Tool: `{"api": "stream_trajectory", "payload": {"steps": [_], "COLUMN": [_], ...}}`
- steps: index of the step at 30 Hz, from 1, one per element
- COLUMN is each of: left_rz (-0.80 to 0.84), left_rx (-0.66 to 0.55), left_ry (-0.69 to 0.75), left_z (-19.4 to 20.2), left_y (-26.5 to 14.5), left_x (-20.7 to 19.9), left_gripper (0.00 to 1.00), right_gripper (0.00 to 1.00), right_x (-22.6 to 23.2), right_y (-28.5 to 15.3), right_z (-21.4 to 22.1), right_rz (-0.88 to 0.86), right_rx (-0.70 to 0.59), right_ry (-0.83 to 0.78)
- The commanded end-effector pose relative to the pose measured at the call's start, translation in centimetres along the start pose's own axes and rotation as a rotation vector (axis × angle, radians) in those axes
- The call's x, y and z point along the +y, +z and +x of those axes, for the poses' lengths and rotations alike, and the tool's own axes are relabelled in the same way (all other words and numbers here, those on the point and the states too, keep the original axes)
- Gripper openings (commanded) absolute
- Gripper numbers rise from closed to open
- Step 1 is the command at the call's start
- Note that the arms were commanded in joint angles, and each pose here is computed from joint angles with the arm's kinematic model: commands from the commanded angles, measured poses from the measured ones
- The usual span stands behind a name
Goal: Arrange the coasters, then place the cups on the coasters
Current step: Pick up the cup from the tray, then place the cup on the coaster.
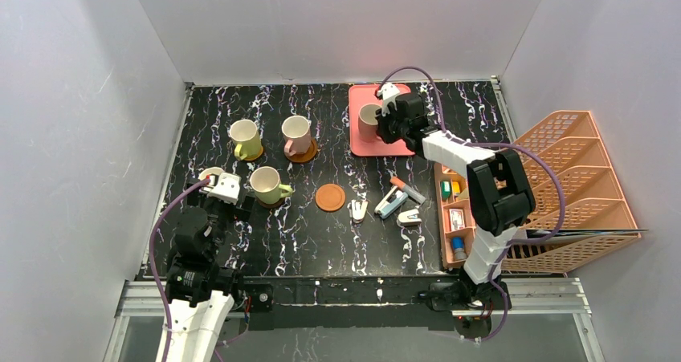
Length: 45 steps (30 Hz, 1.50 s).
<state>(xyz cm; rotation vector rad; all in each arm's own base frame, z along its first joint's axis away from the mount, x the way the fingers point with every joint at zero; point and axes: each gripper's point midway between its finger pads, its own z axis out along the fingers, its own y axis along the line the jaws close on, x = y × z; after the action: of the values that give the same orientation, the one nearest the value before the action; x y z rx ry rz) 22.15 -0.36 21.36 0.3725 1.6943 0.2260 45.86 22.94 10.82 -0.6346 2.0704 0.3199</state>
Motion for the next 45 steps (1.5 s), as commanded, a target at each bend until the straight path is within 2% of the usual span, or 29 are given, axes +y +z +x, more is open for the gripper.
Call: {"api": "stream_trajectory", "payload": {"steps": [1,16,22,31,45], "left_rz": [0.007,0.007,0.008,0.004,-0.002], "left_rx": [0.004,0.01,0.016,0.01,0.007], "left_ry": [-0.002,-0.002,-0.003,-0.004,-0.002], "left_z": [0.2,0.3,0.4,0.3,0.3], "left_y": [0.0,0.1,0.2,0.1,0.0], "left_x": [-0.2,-0.2,-0.2,-0.1,0.0], "left_gripper": [0.98,0.98,0.98,0.98,0.98], "right_gripper": [0.01,0.01,0.01,0.01,0.01], "right_x": [0.3,4.3,9.9,16.4,19.1], "right_y": [-4.3,-9.2,-11.2,-11.8,-11.0], "right_z": [-10.4,-12.7,-10.7,-6.7,-2.2], "right_rz": [-0.019,-0.124,-0.208,-0.284,-0.415], "right_rx": [-0.325,-0.331,-0.271,-0.184,-0.178], "right_ry": [-0.025,-0.043,-0.083,-0.168,-0.348]}}
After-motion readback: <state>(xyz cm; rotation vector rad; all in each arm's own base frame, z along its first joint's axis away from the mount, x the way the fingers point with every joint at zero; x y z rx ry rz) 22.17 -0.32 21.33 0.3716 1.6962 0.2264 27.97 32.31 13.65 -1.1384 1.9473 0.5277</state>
